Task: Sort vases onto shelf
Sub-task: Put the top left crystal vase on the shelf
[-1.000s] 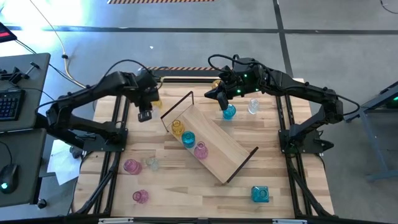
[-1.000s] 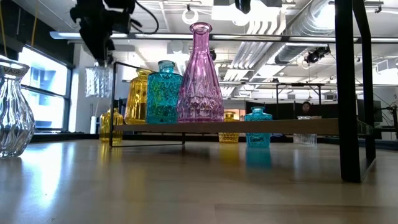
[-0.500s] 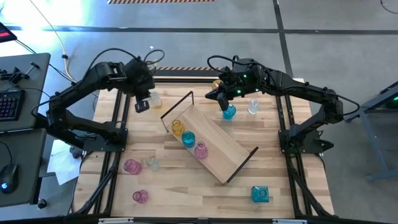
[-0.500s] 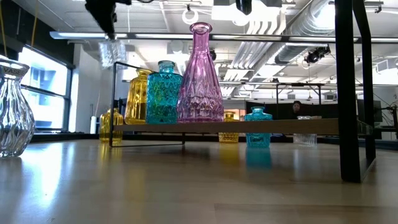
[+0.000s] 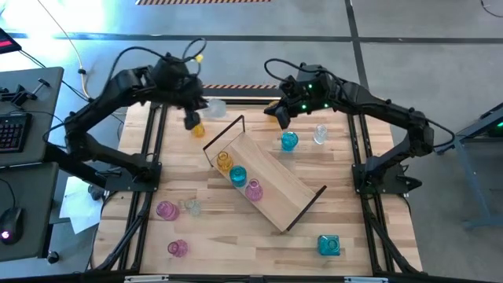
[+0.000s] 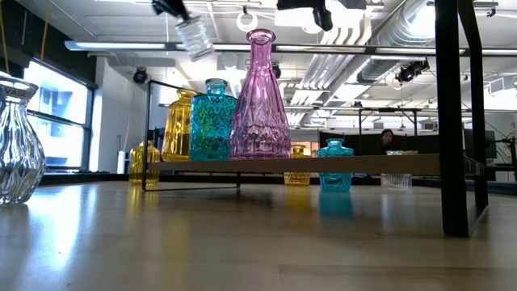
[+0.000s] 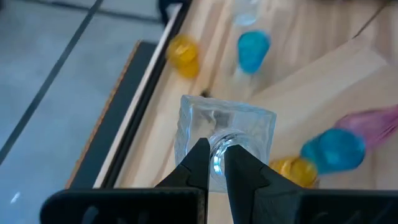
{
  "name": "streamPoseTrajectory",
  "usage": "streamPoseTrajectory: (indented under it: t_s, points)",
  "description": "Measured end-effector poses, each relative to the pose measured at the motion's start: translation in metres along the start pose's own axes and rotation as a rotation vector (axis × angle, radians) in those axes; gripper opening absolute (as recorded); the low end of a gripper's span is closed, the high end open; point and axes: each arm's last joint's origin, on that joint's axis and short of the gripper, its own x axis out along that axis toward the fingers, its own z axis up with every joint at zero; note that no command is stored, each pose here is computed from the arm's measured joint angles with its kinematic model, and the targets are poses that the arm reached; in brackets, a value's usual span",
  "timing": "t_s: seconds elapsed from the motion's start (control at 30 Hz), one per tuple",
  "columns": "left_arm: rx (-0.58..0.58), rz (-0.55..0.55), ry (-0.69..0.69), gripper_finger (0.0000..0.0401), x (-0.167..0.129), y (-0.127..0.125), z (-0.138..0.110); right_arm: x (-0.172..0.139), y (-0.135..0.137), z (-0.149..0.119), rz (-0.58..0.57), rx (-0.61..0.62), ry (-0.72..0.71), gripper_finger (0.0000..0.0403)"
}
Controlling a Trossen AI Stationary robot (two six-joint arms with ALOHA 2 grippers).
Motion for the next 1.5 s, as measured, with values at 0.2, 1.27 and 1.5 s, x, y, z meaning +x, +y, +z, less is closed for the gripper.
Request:
streamPoseTrajectory:
  t_s: [0.2, 1.27, 1.5]
  points:
    - [0.074, -0.073, -0.019, 0.0015, 0.037, -0.014, 0.025, -0.006, -0.024, 0.004, -0.084, 0.035, 0.021, 0.0]
    - [0.221, -0.44, 0.005, 0.0015, 0.201, -0.117, 0.066, -0.039, -0.083, -0.02, -0.232, 0.132, 0.4, 0.0]
    - [0.332, -0.456, 0.232, 0.0015, 0.217, -0.111, 0.043, -0.031, -0.059, -0.035, -0.225, 0.233, 0.502, 0.0]
